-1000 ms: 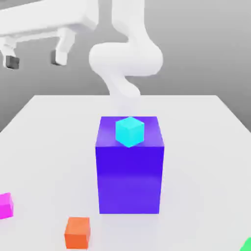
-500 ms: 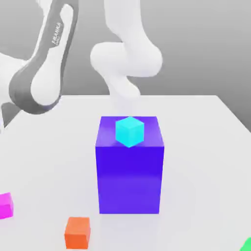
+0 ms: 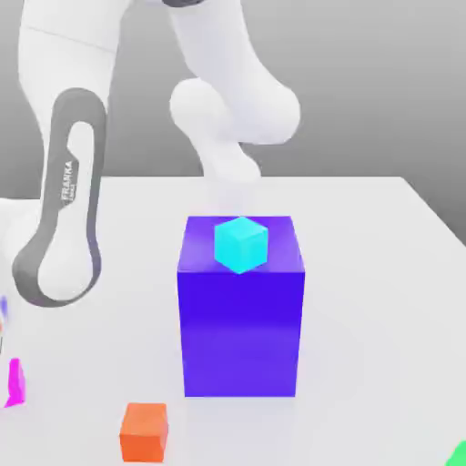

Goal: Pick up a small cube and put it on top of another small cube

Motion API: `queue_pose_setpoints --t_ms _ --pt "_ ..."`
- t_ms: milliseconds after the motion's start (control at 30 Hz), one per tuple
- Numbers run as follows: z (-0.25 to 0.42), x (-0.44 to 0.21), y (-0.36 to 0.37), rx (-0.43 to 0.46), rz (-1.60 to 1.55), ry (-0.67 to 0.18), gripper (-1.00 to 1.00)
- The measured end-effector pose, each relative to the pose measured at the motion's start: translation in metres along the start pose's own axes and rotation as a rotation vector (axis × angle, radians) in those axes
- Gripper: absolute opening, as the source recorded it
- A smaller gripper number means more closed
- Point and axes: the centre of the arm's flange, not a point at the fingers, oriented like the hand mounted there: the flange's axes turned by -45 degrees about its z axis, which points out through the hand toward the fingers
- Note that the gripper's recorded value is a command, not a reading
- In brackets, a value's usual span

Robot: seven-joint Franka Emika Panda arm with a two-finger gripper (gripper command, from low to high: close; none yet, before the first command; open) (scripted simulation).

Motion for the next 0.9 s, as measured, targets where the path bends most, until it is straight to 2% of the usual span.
queue_pose_setpoints --t_ms 100,300,567,767,867,900 --pt "-0.035 -0.004 -0.009 0.001 -0.029 -0.002 -1.00" --pt "-0.049 -0.086 -0.152 0.001 -0.541 -0.012 -1.00" --pt "-0.064 -0.249 -0.283 0.001 -1.165 -0.017 -1.00" --pt "-0.078 -0.391 -0.331 0.004 -1.596 -0.014 -1.00" --pt "-0.061 -0.465 -0.347 0.004 -1.812 -0.009 -1.00" --pt "-0.046 -0.490 -0.352 0.003 -1.884 -0.006 1.00"
